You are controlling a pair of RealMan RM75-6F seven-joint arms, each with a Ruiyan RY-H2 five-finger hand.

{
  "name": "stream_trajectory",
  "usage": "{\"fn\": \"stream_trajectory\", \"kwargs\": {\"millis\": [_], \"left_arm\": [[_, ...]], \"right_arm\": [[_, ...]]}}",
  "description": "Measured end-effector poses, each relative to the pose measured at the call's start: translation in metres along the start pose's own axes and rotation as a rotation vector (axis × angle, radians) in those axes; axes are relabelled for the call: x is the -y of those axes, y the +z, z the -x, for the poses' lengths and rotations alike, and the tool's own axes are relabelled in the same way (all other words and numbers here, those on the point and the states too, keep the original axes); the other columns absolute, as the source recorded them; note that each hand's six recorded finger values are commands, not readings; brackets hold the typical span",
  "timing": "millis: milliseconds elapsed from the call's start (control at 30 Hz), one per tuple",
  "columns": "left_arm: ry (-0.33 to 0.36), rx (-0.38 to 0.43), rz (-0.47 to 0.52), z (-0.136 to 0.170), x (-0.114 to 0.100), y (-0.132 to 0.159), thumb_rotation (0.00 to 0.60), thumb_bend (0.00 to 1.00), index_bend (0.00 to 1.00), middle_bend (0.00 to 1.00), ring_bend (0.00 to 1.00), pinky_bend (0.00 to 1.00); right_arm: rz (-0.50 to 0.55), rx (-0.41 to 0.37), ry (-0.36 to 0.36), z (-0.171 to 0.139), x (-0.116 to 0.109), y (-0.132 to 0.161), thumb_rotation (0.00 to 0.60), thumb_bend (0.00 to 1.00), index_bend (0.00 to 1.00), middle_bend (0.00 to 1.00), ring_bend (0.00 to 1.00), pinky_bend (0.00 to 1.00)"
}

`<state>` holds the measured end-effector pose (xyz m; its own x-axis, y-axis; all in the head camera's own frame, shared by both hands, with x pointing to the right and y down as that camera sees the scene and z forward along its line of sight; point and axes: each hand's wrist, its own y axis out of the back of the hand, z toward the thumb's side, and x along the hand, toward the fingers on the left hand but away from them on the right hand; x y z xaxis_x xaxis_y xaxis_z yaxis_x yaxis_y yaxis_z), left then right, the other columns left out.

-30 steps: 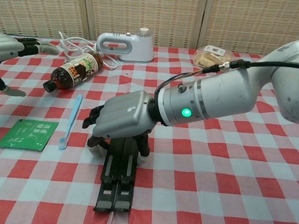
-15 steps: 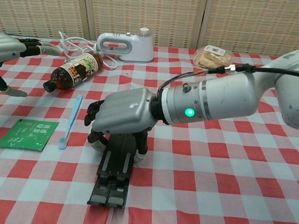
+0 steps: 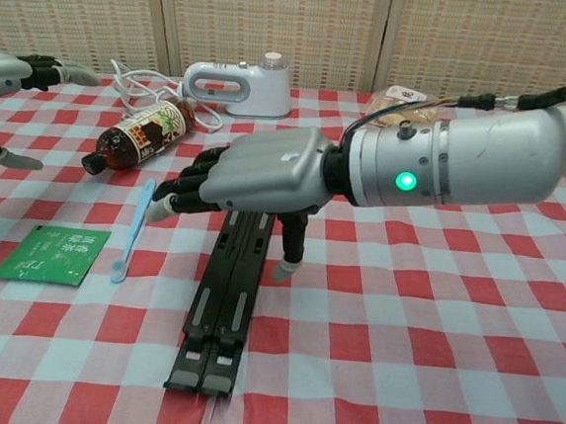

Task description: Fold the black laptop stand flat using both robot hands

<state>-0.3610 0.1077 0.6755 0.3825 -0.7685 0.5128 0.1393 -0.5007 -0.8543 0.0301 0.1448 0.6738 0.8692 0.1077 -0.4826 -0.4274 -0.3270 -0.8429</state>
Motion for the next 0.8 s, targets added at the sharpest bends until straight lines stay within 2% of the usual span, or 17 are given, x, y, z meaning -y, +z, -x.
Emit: {"fn": "stream_trajectory", "kwargs": {"millis": [167,433,633,800], "left_arm": [[0.002,-0.071,0.016,0.012,-0.006,-0.008,0.600,0.19,0.00,0.00,0.04,0.18],[0.001,-0.231,0.049,0.050,-0.014,-0.032,0.600,0.19,0.00,0.00,0.04,0.18],[0.032,-0.314,0.040,0.082,-0.017,-0.043,0.600,0.19,0.00,0.00,0.04,0.18],[0.065,-0.374,0.029,0.113,-0.021,-0.047,0.600,0.19,0.00,0.00,0.04,0.18]], "right_arm": [[0.027,0.122,-0.073,-0.041,-0.009,-0.015,0.600,0.18,0.00,0.14,0.00,0.00],[0.076,0.414,-0.187,-0.131,-0.009,-0.042,0.600,0.19,0.08,0.24,0.03,0.06],[0.105,0.661,-0.217,-0.213,0.006,-0.053,0.600,0.19,0.10,0.24,0.04,0.09],[0.136,0.843,-0.216,-0.282,0.025,-0.047,0.600,0.19,0.10,0.24,0.04,0.09]]}}
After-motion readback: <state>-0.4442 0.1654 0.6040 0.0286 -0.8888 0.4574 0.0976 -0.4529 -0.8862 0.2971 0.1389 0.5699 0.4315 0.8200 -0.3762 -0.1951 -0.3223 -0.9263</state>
